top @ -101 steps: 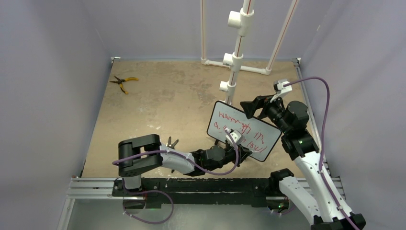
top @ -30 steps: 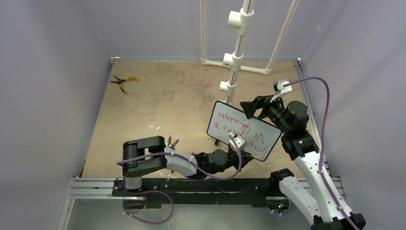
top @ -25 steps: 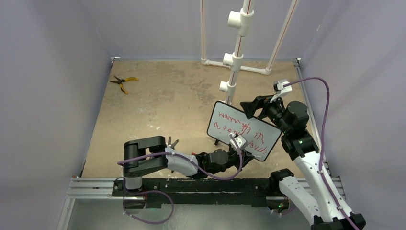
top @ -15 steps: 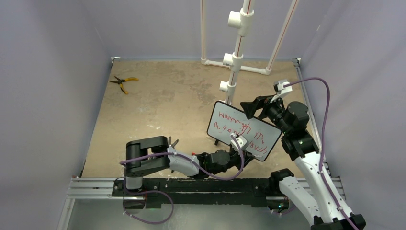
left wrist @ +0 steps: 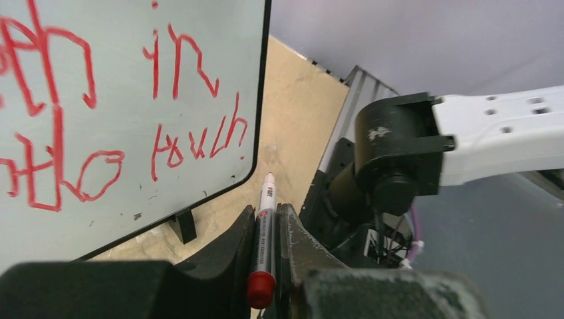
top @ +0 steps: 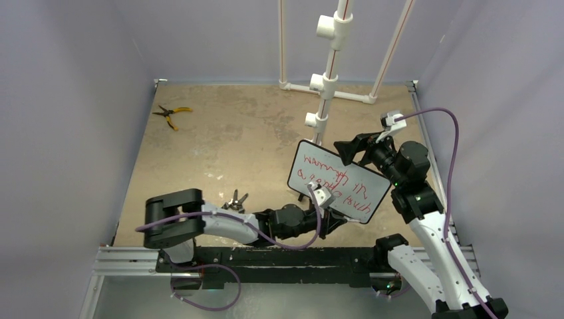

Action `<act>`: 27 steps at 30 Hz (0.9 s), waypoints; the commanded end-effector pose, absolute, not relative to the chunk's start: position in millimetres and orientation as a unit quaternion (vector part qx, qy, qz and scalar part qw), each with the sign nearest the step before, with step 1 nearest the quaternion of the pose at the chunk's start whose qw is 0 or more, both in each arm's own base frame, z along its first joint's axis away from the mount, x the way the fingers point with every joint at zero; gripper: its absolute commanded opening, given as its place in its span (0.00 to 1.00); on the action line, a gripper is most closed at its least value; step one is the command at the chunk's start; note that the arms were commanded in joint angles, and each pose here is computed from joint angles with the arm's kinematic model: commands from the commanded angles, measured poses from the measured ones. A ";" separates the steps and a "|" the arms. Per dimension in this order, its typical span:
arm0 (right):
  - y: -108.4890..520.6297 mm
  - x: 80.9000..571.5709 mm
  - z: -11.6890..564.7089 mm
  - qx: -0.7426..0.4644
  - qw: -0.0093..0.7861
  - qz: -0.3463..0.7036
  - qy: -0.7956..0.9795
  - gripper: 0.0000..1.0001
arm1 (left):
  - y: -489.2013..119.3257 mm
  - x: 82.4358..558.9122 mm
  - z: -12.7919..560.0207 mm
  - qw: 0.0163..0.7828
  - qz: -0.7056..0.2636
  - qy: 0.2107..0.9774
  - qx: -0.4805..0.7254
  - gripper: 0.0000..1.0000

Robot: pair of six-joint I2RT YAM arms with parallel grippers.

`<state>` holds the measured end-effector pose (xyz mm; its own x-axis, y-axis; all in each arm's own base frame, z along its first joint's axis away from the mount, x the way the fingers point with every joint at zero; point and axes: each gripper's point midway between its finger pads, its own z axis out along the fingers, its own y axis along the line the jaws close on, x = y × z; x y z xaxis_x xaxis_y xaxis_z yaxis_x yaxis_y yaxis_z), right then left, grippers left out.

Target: Write a sentence on the whiteboard

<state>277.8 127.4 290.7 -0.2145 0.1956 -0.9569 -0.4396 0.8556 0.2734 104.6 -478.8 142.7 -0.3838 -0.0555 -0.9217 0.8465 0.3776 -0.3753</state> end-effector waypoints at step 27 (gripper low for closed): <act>236.2 233.2 290.7 -0.156 0.526 0.456 0.701 0.87 | -259.5 207.0 250.6 0.526 -0.436 0.722 0.110 0.00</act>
